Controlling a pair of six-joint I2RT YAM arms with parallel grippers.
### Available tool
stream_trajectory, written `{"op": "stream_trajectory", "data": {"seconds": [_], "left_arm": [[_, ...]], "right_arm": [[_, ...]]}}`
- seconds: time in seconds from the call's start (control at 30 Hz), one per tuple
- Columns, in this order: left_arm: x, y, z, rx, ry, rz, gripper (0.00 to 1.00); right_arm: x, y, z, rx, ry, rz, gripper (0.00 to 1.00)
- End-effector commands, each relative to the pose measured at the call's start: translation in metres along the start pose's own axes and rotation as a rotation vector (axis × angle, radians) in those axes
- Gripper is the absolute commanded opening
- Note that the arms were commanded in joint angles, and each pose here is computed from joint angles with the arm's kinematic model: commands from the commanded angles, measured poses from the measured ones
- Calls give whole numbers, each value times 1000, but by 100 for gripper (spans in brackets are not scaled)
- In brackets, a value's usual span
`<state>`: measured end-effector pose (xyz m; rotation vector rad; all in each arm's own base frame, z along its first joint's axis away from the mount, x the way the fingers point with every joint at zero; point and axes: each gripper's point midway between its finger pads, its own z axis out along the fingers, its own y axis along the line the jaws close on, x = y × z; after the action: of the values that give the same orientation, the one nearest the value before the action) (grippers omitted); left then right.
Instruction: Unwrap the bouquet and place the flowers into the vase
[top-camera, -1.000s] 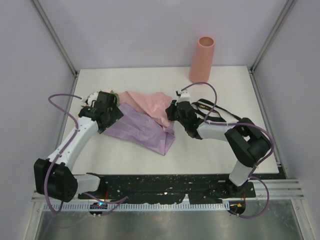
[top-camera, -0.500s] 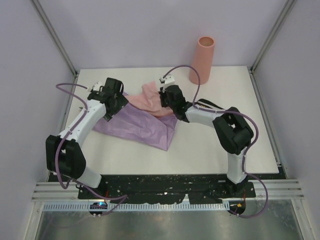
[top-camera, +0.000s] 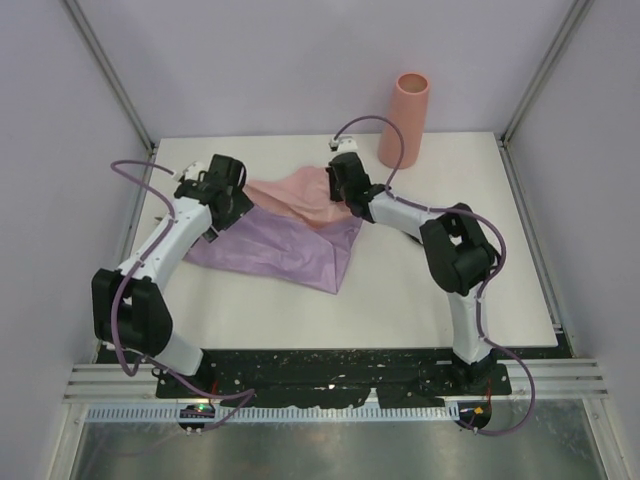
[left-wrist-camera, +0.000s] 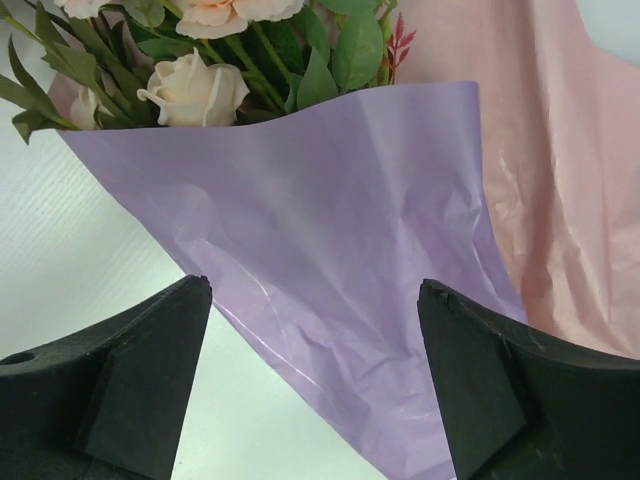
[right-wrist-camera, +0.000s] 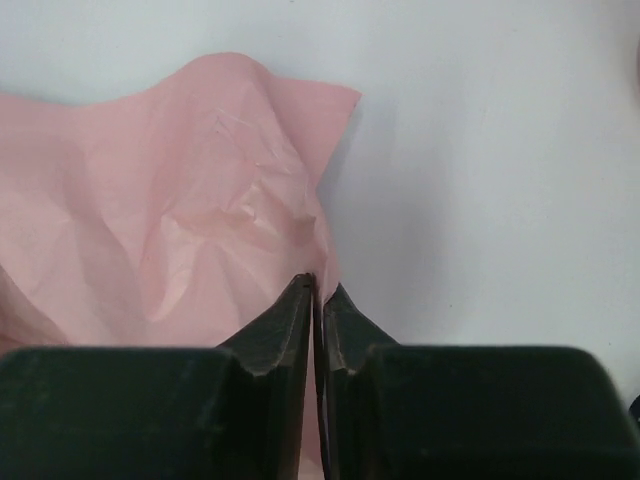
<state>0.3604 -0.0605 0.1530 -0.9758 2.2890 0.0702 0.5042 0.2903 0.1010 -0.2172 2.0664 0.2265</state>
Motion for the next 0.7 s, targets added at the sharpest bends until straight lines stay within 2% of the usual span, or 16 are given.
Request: {"op": "stream_trajectory", "data": {"seconds": [0.0, 0.03, 0.07, 0.13, 0.27, 0.43, 0.53, 0.63, 0.67], "left_arm": [[-18, 10, -28, 66, 13, 48, 90], [-15, 11, -31, 104, 40, 72, 90], [-14, 14, -33, 134, 58, 103, 91], [-12, 24, -40, 171, 67, 152, 92], [-15, 46, -60, 199, 3, 225, 92], [2, 60, -88, 349, -21, 368, 91], [19, 62, -98, 480, -52, 422, 91], [23, 66, -103, 560, -145, 394, 93], [29, 64, -108, 615, -158, 395, 93]], "right_arm": [[-34, -4, -10, -35, -32, 30, 33], [-49, -2, -21, -54, -60, 27, 39], [-50, 2, -27, -87, -57, 7, 50], [-66, 7, -47, -128, -64, -12, 60], [-87, 12, -84, -174, -104, -16, 72], [-93, 27, -120, -252, -154, -45, 76], [-85, 72, -144, -471, -168, -85, 76], [-56, 112, -156, -702, -130, -133, 77], [-41, 119, -150, -732, -94, -140, 77]]}}
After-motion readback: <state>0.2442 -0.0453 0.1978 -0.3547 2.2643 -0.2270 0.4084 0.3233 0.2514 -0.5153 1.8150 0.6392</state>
